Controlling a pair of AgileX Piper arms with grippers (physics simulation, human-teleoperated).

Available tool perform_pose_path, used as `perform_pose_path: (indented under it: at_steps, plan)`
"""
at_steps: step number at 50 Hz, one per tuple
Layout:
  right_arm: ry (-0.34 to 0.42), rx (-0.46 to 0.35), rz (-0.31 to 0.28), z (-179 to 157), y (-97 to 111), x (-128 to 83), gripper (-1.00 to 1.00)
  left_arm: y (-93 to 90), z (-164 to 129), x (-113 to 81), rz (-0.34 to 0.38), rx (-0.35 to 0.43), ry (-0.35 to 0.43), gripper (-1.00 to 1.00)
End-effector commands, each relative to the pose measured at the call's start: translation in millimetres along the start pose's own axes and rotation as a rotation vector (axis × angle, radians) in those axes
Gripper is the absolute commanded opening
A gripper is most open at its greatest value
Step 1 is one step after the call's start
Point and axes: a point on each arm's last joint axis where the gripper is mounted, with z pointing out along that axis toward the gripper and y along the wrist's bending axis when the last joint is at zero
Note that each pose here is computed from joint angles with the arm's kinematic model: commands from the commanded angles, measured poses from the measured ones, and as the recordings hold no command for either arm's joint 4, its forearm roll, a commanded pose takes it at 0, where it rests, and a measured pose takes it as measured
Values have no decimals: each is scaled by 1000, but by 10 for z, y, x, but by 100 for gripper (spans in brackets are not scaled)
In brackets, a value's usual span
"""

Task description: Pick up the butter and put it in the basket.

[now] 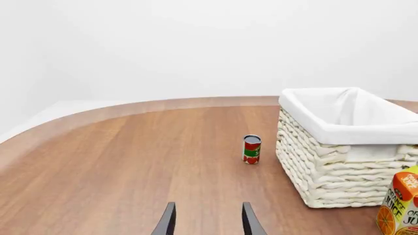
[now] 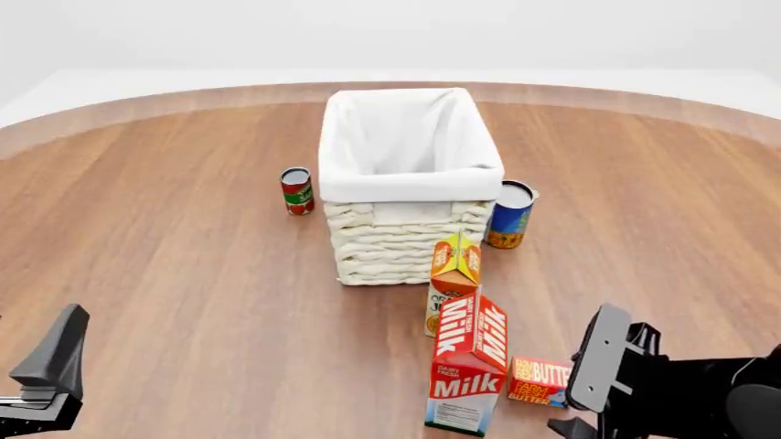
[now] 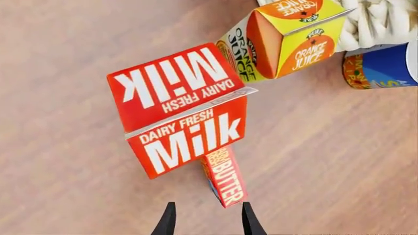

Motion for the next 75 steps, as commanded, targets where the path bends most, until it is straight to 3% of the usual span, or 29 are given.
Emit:
perform_pose_path:
  at_steps: [1, 14, 31, 69, 70, 75]
  plan:
    - [3, 10, 8, 6, -33, 4, 100, 0, 0, 0, 0, 0, 0, 100]
    - [-11, 59, 8, 24, -201, -63, 100, 0, 0, 0, 0, 0, 0, 100]
    - [-22, 62, 11, 83, -212, -95, 100, 0, 0, 0, 0, 0, 0, 100]
    - [-5, 2, 37, 632, 38, 58, 100, 0, 0, 0, 0, 0, 0, 100]
    - [-3, 0, 36, 673, 53, 74, -100, 0, 0, 0, 0, 0, 0, 100]
    - [-8, -9, 29, 647, 88, 65, -100, 0, 0, 0, 0, 0, 0, 100]
